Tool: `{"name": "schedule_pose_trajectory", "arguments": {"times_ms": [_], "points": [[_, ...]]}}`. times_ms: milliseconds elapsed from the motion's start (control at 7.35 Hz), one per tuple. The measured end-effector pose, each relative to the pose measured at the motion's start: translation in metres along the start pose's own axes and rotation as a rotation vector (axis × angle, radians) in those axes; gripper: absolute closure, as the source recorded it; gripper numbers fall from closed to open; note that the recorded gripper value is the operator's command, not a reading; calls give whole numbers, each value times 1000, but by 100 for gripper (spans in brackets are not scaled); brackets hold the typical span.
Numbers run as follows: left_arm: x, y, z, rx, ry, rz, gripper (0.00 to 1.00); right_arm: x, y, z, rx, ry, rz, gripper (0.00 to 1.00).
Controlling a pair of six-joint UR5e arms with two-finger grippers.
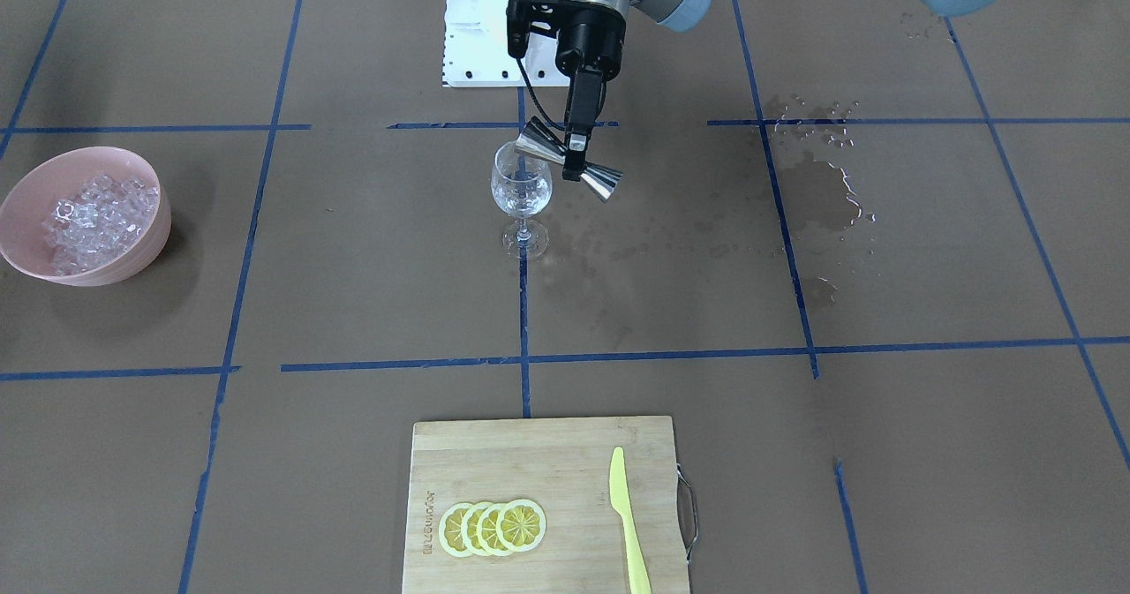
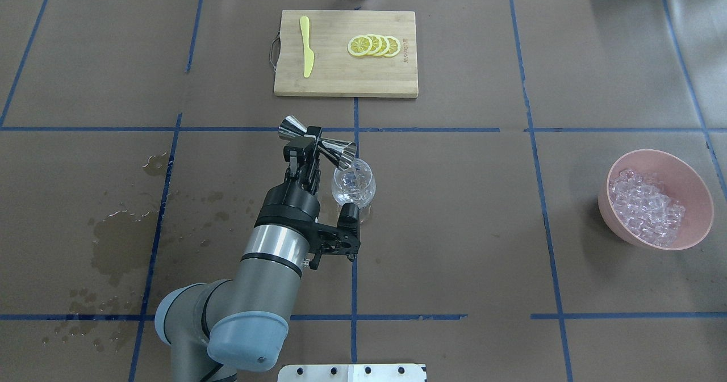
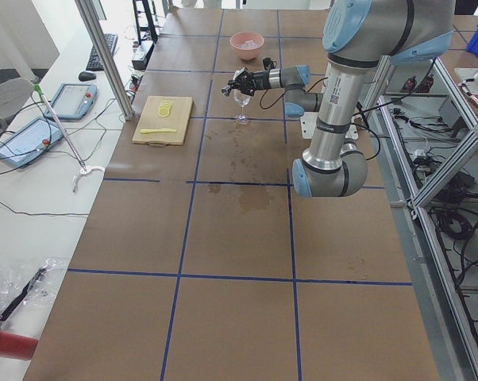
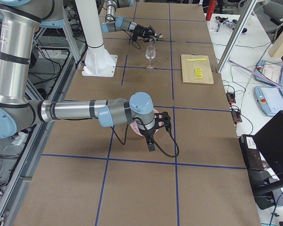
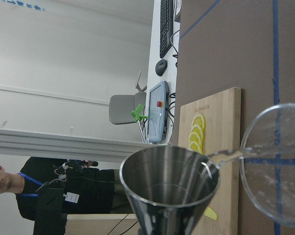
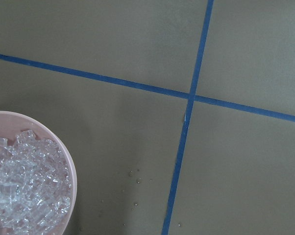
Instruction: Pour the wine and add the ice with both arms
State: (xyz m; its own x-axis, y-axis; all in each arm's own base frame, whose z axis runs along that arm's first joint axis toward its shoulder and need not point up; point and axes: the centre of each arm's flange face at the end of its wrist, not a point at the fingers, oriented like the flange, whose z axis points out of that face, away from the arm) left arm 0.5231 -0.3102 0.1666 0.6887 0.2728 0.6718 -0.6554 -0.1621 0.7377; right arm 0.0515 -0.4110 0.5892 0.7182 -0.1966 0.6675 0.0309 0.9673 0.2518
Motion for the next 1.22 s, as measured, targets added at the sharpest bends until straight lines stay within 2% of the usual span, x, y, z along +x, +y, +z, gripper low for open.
{"name": "schedule_pose_trajectory", "arguments": {"times_ms": [408,816,952,1224], "points": [[4,0,1,-2,3,52,100,4,2,3,-6,0,8,0],[1,0,0,3,0,41,100,5,2,3,-7,-1,11,0],[-5,0,-3,16,-8,10,100,5,2,3,-7,-1,11,0],[-24,3,-12,90,-36,-135,100,5,2,3,-6,-1,10,0]]}}
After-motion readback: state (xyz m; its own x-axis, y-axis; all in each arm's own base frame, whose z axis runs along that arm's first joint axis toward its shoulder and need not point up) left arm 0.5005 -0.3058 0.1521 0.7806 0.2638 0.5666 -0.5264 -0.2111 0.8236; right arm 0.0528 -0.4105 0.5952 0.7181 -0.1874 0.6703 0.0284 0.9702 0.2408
